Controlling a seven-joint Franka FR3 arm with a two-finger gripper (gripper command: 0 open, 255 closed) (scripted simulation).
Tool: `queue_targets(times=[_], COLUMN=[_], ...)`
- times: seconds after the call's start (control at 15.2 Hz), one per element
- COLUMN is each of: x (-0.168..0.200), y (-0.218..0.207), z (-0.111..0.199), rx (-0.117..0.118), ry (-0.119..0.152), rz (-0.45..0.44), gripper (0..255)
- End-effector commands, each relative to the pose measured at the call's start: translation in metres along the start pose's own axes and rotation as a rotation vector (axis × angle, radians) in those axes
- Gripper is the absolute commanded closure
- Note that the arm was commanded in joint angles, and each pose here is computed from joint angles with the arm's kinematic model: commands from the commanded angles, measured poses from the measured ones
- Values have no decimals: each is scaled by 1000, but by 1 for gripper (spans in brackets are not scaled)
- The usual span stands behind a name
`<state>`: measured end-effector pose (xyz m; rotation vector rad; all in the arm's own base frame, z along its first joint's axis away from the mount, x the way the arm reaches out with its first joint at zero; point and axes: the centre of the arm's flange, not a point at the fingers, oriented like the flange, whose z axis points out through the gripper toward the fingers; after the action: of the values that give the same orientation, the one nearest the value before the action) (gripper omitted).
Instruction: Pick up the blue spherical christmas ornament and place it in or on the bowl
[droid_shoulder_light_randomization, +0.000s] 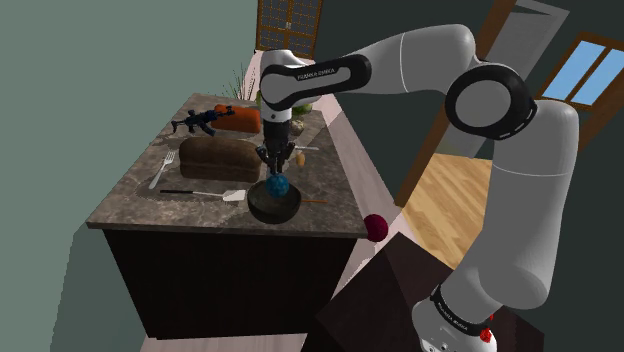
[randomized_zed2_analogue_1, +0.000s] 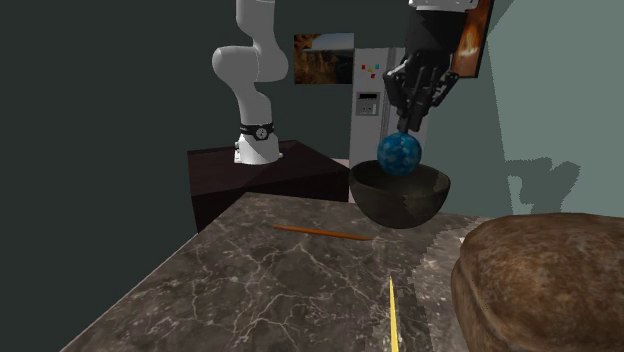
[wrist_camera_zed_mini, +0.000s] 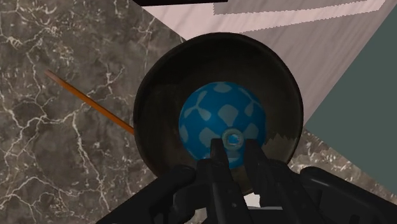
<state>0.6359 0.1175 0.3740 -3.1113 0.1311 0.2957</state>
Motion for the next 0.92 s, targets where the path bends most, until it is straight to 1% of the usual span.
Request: queue_targets(times=[0.0,0.07,0.13,0.46,0.73,0.86], x=[0,0,0,0,0,0], y=[0,0,0,0,0,0], z=[0,0,0,0,-50,-50], rx=[0,0,0,0,0,0], ry=[0,0,0,0,0,0], rz=[0,0,0,0,0,0], gripper=[255,255,0,0,0,0])
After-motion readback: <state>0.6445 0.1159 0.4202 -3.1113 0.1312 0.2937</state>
